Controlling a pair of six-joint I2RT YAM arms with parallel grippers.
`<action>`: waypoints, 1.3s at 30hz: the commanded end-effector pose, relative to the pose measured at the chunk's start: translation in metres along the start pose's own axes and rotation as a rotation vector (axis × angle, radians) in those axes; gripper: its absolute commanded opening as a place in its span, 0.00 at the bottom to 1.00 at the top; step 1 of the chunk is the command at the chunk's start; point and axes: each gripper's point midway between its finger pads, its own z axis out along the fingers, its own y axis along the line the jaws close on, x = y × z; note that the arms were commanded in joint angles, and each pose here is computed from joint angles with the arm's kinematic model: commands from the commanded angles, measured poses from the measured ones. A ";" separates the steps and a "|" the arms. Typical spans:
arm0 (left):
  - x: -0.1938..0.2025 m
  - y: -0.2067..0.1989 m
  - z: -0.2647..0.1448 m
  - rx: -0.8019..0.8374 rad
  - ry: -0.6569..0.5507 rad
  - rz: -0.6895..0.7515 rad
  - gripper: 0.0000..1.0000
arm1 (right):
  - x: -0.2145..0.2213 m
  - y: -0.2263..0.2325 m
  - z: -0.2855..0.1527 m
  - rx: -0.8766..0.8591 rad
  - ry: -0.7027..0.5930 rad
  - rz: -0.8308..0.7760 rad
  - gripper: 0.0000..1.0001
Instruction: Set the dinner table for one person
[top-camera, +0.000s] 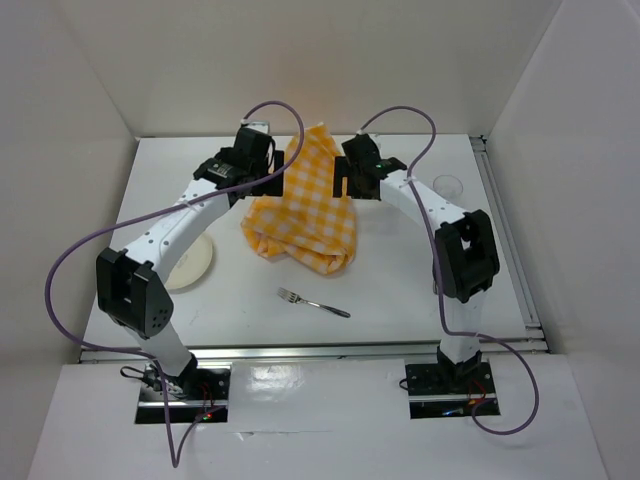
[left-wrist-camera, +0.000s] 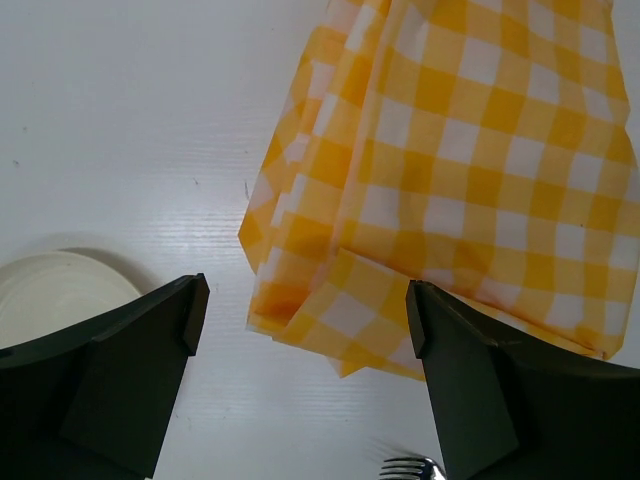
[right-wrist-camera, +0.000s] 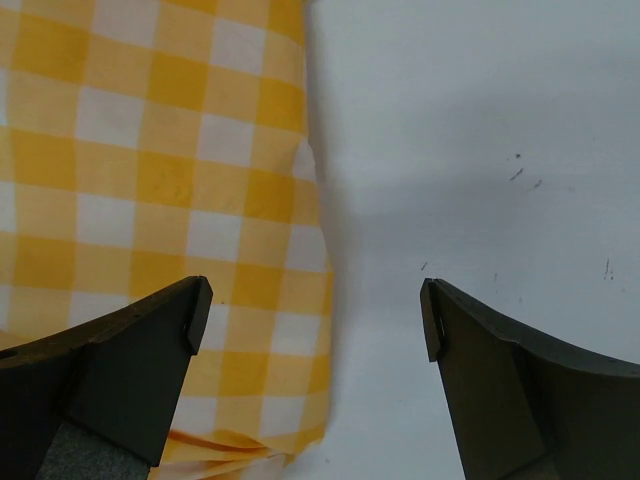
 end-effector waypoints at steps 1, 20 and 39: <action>-0.017 0.006 -0.015 -0.011 -0.046 -0.065 1.00 | 0.002 -0.005 -0.001 0.076 0.009 0.014 0.99; 0.057 0.043 0.005 0.161 0.254 -0.470 1.00 | -0.002 0.035 -0.065 -0.193 -0.116 -0.080 0.99; 0.077 -0.008 0.022 0.392 0.272 -0.603 1.00 | 0.008 0.037 -0.074 -0.248 -0.108 -0.082 0.99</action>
